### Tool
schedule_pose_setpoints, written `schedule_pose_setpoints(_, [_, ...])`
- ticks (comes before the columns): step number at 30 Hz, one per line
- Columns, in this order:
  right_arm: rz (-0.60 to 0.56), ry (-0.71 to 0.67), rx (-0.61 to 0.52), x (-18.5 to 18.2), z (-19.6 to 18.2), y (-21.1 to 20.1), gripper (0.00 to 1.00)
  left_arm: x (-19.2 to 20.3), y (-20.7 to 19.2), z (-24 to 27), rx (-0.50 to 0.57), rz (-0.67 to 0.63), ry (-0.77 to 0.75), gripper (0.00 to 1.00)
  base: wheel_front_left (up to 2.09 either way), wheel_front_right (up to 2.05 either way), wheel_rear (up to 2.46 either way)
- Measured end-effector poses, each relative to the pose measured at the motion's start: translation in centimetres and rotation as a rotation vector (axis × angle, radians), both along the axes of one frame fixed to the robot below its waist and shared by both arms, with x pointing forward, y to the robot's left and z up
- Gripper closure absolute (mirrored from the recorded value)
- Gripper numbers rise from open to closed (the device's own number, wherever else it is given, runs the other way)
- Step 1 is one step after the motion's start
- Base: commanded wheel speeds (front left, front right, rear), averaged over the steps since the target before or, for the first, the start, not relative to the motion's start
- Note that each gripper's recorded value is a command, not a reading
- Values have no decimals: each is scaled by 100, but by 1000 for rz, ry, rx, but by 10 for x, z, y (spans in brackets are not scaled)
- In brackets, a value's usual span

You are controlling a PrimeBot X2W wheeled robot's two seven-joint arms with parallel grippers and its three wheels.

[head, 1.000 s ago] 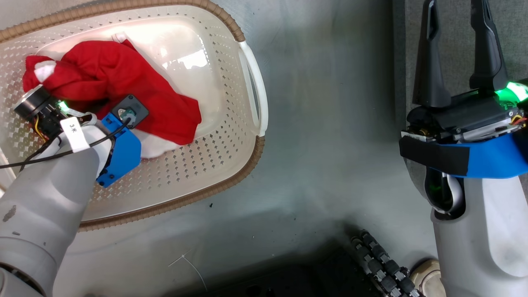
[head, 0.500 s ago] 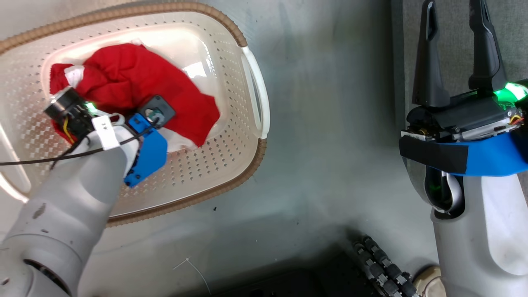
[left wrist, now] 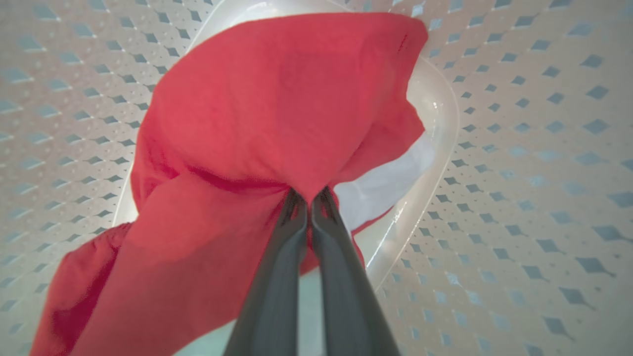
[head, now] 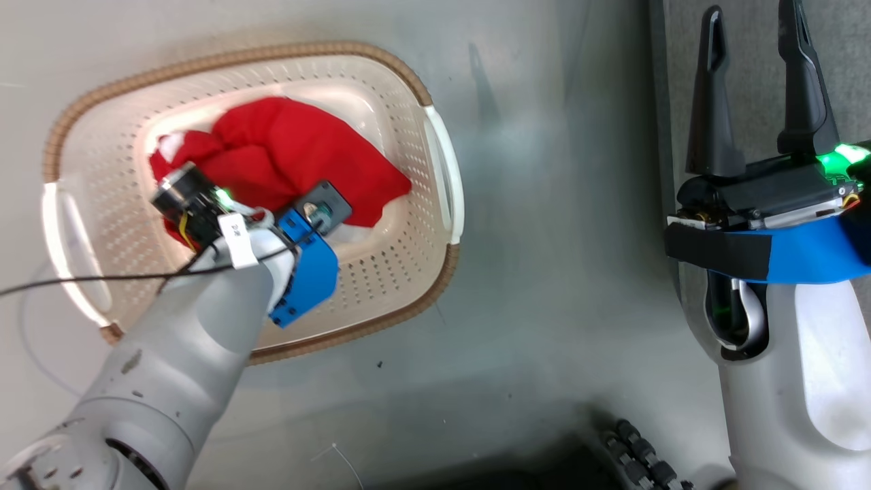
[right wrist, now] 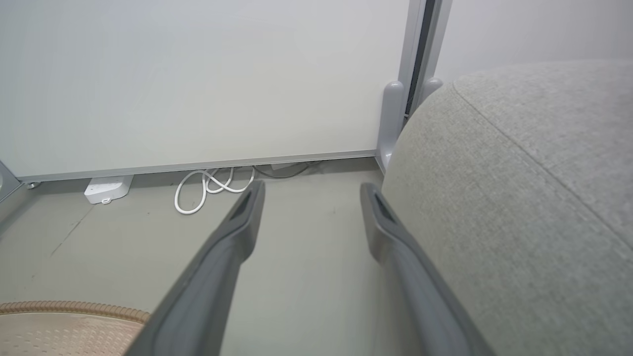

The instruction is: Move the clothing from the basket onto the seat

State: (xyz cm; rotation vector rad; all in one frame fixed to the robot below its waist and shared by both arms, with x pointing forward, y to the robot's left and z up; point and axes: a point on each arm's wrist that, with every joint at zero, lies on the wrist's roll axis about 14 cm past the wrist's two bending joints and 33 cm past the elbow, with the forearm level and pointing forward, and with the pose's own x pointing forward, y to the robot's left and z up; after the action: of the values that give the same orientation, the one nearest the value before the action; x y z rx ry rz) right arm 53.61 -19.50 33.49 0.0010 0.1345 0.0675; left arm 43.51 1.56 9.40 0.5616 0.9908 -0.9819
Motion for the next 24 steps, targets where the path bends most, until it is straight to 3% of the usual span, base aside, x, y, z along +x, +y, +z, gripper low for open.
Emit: schedule_pose_setpoints(24, [45,-131,26,-10,86,19,0,26,-4,142,-296,212,-233,100,0,0,0])
